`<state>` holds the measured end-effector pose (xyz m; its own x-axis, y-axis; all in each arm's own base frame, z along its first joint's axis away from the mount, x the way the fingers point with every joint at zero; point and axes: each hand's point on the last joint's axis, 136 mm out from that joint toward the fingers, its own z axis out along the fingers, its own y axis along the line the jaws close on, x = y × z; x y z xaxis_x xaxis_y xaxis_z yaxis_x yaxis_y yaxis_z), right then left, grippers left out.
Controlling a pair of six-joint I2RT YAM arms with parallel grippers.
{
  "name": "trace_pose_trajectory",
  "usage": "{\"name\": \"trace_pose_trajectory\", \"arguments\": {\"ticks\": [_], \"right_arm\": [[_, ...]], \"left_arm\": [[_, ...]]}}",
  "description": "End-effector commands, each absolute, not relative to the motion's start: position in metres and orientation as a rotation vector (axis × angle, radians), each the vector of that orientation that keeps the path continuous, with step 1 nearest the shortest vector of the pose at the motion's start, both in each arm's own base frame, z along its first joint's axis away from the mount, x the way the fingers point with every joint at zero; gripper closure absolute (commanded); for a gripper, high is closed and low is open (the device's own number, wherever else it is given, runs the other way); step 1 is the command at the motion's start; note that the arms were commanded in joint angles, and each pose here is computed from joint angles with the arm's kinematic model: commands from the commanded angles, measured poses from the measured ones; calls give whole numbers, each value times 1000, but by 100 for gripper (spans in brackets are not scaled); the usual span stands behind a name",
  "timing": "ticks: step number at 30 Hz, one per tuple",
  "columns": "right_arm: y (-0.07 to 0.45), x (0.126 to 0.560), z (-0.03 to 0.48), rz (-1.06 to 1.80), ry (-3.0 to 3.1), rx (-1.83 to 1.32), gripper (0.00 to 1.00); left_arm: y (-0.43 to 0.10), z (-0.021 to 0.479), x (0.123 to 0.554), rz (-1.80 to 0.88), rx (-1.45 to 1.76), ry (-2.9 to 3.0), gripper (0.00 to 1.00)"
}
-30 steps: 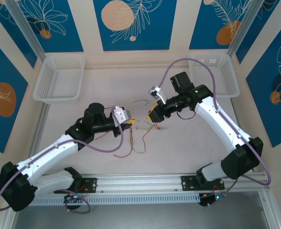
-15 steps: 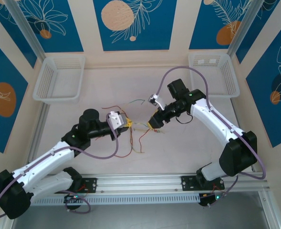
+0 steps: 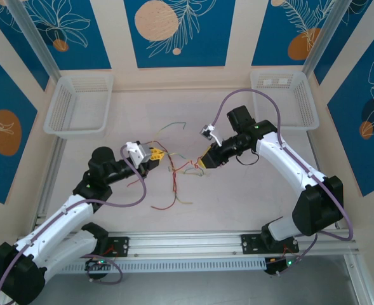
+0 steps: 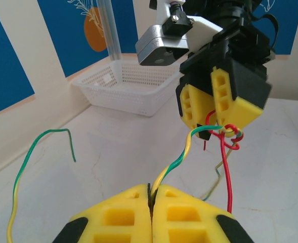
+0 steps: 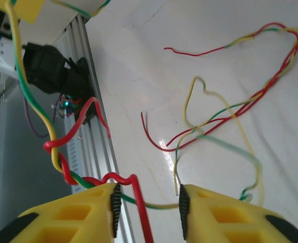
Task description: Untangle the cables
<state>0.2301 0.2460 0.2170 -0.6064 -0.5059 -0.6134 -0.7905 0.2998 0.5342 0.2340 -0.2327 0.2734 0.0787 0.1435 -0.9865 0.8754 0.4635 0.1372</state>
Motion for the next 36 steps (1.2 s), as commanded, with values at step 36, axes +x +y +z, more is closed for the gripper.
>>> {"name": "trace_pose_trajectory", "arguments": {"ticks": [36], "right_arm": [[46,340,234,1005,2239,152,100]], "left_arm": [[-219,279,247,-631,885,1396,100]]}}
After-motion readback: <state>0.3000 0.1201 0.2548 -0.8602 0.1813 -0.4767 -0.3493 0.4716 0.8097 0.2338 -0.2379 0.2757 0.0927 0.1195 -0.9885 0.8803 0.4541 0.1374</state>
